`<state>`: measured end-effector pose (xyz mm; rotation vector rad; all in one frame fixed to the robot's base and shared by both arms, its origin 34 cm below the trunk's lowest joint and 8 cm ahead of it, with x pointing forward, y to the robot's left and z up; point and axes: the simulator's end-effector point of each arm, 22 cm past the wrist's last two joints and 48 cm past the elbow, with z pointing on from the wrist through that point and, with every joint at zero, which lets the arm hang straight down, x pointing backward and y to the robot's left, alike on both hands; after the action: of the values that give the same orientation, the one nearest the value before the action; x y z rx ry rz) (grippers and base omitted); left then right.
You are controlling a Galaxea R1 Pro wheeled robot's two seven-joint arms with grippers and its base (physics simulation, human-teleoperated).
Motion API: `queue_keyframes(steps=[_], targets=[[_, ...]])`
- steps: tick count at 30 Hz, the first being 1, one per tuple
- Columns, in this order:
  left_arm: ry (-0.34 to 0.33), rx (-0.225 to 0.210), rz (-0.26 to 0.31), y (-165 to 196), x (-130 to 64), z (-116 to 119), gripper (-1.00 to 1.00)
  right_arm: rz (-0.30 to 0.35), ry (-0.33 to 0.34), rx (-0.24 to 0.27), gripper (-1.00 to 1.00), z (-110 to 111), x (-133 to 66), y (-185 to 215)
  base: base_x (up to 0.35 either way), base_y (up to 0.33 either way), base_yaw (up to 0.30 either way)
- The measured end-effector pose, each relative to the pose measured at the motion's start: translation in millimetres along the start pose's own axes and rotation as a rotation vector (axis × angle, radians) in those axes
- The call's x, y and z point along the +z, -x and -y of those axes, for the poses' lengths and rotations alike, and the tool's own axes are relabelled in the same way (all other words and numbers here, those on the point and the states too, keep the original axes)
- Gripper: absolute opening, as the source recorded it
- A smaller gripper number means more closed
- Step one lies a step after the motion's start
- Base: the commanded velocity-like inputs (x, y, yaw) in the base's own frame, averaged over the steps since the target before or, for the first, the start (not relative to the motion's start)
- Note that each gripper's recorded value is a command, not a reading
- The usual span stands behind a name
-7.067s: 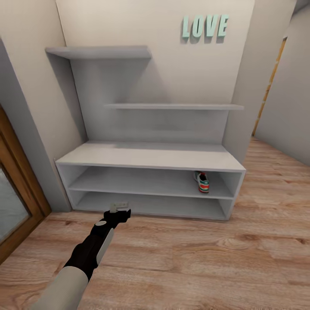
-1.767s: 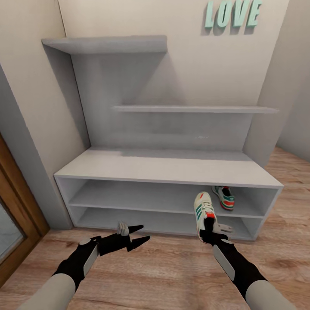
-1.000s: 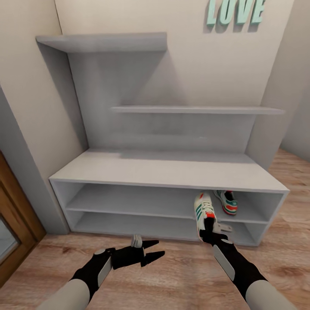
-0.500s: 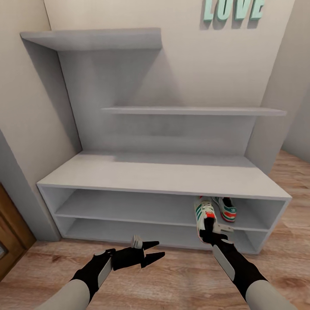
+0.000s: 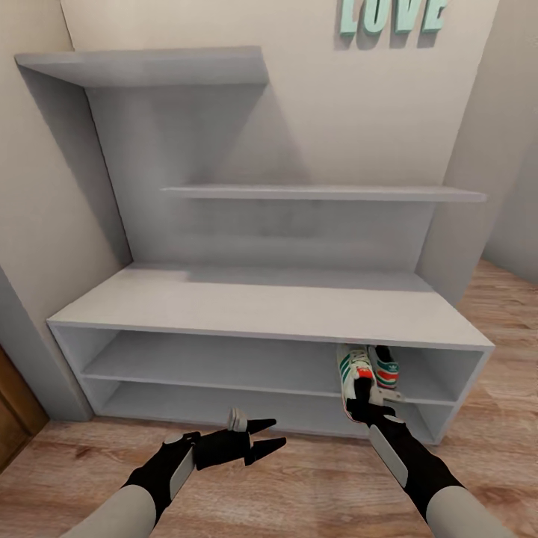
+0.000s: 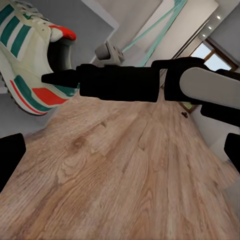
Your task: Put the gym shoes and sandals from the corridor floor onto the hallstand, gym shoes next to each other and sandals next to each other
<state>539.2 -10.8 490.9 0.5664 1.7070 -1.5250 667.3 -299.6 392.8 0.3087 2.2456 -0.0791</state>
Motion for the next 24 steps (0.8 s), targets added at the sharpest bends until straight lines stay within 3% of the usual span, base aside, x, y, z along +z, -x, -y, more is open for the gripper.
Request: queue_keyframes(steps=[6,13,24], targets=[[0.005,-0.038,-0.012,-13.1,-1.1,-1.1,1.0,0.0,0.0,0.0,-1.0,0.0,0.0,0.0,0.028,-0.006,0.0],[0.006,-0.042,-0.013,-14.6,-1.3,-1.1,1.0,0.001,0.0,0.0,-1.0,0.0,-0.2,0.3,0.252,-0.004,0.0],[0.006,-0.043,-0.014,-14.8,-1.3,-1.1,1.0,0.001,0.0,0.0,-1.0,0.0,-0.2,0.2,0.071,0.0,0.0]])
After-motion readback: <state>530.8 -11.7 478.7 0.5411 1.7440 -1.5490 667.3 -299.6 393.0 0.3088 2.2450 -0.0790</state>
